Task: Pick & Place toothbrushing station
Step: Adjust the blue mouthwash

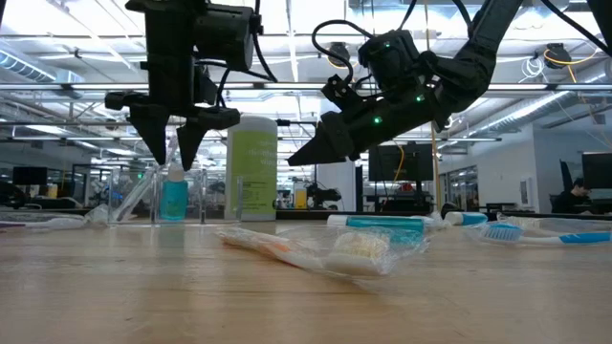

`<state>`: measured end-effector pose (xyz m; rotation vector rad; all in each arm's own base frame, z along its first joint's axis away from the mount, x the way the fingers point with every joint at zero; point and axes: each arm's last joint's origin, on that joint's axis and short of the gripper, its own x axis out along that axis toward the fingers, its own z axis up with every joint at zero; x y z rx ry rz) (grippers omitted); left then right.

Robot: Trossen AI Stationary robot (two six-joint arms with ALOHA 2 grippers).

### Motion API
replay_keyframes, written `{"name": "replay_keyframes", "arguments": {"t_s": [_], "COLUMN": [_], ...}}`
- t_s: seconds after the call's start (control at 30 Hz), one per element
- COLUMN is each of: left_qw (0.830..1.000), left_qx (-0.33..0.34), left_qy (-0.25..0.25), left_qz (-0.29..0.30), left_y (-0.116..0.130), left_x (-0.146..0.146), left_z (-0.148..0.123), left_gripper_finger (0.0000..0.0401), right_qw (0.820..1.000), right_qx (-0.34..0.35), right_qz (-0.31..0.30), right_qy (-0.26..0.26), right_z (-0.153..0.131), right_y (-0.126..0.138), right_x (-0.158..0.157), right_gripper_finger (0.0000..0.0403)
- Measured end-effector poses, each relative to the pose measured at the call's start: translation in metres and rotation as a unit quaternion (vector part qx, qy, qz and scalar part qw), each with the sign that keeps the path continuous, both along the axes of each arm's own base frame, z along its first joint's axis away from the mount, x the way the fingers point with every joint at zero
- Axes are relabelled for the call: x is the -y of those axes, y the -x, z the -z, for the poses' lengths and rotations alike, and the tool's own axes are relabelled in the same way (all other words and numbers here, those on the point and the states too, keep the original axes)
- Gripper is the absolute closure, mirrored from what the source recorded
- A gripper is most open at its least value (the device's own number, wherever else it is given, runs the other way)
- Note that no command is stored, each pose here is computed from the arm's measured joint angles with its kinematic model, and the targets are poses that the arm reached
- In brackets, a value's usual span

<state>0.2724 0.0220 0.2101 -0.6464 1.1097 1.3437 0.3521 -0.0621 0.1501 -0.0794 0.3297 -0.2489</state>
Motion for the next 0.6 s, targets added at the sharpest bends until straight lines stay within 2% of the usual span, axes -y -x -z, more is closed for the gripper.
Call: {"name": "replay_keyframes", "arguments": {"t_s": [0.1,0.37,0.6], "left_qw": [1.000,1.000,1.000], "left_qx": [0.002,0.002,0.000], "left_qy": [0.000,-0.003,-0.002], "left_qz": [-0.003,-0.008,-0.009], "left_y": [0.000,0.000,0.000], "left_x": [0.000,-0.003,-0.011], "left_z": [0.000,0.000,0.000], "left_gripper_finger": [0.0209,0.0275,0.0272], "right_qw": [1.000,1.000,1.000], "right_qx": [0.000,0.000,0.000], "right_qz": [0.000,0.000,0.000], "right_qy": [0.000,0.000,0.000], "right_z": [0.000,0.000,0.000], "right_y": [0.000,0.000,0.000], "right_x": [0.000,0.000,0.000], "right_gripper_finger": [0.0206,0.0206,0.0206]}}
